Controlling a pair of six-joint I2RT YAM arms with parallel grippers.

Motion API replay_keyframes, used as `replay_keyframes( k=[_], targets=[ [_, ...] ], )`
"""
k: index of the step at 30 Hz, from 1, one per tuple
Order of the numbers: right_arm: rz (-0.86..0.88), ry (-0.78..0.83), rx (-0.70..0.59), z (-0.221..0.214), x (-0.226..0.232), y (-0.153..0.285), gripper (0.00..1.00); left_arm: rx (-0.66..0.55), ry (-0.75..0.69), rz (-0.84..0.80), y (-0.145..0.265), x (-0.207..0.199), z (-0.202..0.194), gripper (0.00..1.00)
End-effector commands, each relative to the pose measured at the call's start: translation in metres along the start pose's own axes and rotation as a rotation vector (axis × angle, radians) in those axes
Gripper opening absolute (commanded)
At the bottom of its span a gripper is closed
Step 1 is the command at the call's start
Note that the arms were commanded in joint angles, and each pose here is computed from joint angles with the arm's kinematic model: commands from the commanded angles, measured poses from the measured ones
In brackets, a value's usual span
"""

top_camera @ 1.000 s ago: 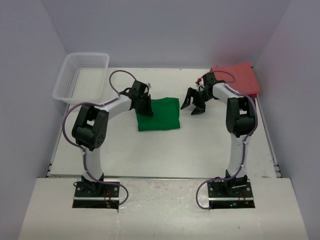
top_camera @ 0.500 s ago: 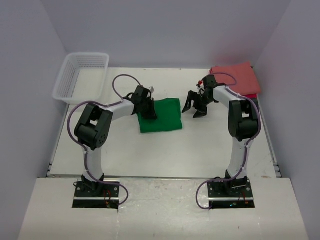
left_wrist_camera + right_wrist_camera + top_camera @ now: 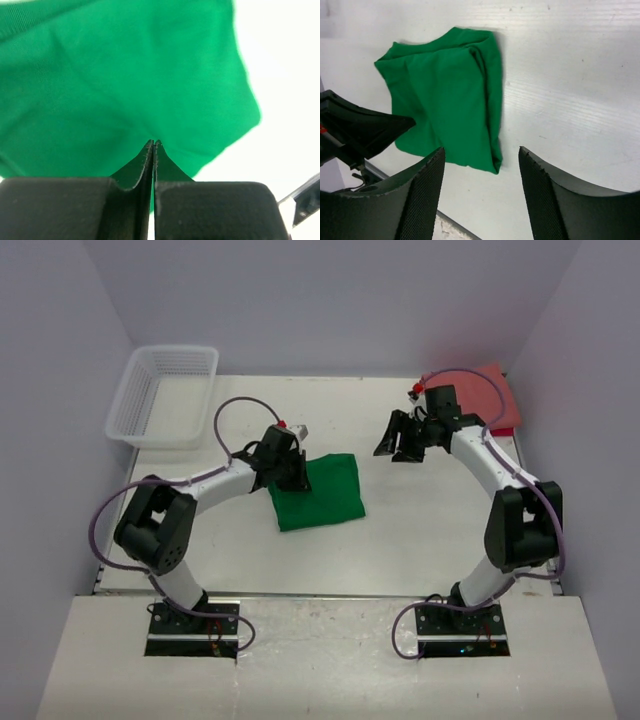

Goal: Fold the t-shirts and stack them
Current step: Fold the long partially folded tshirt into a neat square, then put the neatly folded tshirt into the corner of the board with the right arm

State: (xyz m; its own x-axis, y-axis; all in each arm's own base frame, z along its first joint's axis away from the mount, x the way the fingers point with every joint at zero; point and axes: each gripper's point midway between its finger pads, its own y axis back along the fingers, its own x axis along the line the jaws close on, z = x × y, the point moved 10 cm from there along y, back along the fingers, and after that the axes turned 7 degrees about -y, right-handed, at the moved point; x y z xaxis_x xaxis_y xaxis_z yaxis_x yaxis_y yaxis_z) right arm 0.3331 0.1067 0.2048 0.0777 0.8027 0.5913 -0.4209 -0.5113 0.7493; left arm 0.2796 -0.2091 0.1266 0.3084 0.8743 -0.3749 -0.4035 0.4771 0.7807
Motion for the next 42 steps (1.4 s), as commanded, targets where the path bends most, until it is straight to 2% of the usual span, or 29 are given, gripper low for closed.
replay_keyframes(
  k=[1,3,7,12,17,25,27,32,35,38,39,41,42],
  targets=[
    [0.059,0.042,-0.033,-0.01,0.014,0.019,0.61,-0.158,-0.086,-0.049,0.044,-0.026,0.034,0.0],
    [0.069,0.06,-0.048,-0.017,0.018,0.029,0.54,-0.189,-0.104,-0.079,0.06,-0.039,0.042,0.0],
    [0.112,0.072,-0.036,-0.029,0.022,0.038,0.0,-0.217,-0.122,-0.13,0.075,-0.059,0.046,0.0],
    [0.098,0.077,-0.018,-0.042,0.021,0.032,0.0,-0.125,-0.121,-0.223,0.049,-0.073,0.044,0.0],
    [0.093,0.088,-0.032,-0.047,0.021,0.04,0.0,-0.094,-0.122,-0.288,0.02,-0.076,0.03,0.0],
    [0.074,0.107,-0.037,-0.05,0.019,0.044,0.0,-0.042,-0.125,-0.305,-0.029,-0.063,0.014,0.0],
    [0.06,0.103,-0.028,-0.051,0.016,0.041,0.0,0.009,-0.106,-0.298,-0.044,-0.056,0.004,0.0],
    [0.049,0.086,0.004,-0.056,0.009,0.029,0.0,0.032,-0.078,-0.307,-0.052,-0.047,-0.016,0.0],
    [-0.012,0.066,-0.003,-0.063,0.004,0.019,0.1,0.048,-0.071,-0.283,-0.047,-0.04,-0.029,0.0],
    [-0.042,0.081,0.036,-0.075,0.002,0.007,0.31,0.068,-0.049,-0.276,-0.037,-0.035,-0.046,0.0],
    [-0.065,0.075,0.034,-0.077,0.001,0.004,0.44,0.07,-0.049,-0.28,-0.033,-0.035,-0.05,0.0],
    [-0.072,0.077,0.05,-0.088,-0.001,-0.004,0.58,0.072,-0.042,-0.285,-0.024,-0.035,-0.061,0.0],
    [-0.07,0.067,0.052,-0.092,-0.001,-0.006,0.68,0.073,-0.041,-0.288,-0.021,-0.035,-0.064,0.0]
  ],
)
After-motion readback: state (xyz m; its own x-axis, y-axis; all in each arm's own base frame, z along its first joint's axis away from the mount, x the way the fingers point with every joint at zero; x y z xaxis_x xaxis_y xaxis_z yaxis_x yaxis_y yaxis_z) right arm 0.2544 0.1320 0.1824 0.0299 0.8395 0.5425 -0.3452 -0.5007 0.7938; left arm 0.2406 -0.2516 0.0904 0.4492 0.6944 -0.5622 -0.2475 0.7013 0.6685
